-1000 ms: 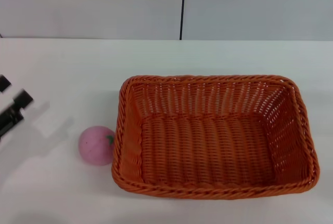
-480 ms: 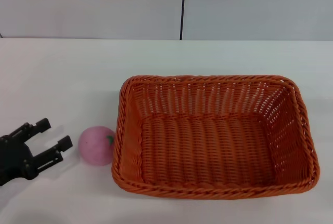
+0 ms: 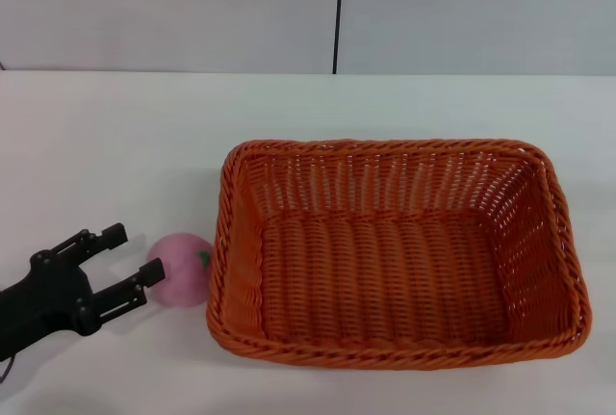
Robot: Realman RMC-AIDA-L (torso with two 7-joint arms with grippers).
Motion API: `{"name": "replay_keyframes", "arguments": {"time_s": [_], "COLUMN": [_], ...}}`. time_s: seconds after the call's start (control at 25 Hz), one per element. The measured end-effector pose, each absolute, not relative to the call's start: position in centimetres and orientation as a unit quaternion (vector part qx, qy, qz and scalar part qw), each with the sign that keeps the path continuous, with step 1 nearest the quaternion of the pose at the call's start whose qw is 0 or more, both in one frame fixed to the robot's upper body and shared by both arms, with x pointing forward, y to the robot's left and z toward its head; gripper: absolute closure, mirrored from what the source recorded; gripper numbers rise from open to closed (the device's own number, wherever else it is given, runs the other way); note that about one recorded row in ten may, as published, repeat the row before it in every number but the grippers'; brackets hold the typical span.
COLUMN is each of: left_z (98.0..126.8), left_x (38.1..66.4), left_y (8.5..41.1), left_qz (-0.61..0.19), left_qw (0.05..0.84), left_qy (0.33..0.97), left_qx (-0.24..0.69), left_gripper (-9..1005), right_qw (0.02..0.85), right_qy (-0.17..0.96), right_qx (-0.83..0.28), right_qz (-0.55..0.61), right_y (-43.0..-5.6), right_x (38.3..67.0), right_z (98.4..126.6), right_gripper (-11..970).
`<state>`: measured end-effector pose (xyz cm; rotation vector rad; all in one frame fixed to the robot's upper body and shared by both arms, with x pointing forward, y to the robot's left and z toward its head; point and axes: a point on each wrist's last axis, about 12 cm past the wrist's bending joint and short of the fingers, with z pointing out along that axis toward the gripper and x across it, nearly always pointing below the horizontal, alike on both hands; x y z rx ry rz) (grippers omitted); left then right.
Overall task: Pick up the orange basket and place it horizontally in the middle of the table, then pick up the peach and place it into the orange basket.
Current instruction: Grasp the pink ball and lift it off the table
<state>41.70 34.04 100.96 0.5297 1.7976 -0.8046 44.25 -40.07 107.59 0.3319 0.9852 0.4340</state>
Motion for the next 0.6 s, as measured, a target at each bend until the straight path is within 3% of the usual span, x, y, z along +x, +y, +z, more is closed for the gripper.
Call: {"name": "replay_keyframes", "arguments": {"time_s": [0.6], "left_z": [100.1], "left_x": [42.3], "left_y": [32.5], "left_qz": [-0.344], "left_qw": [0.504], "left_qy": [0.756], "left_qx": [0.234], "left_gripper": [198], "right_qw": [0.842], "right_qy": [0.470], "right_qx": [0.165], "right_qz": [0.207], "right_y": [-39.9], "right_x": [44.2], "right_z": [107.3], "right_gripper": [579]}}
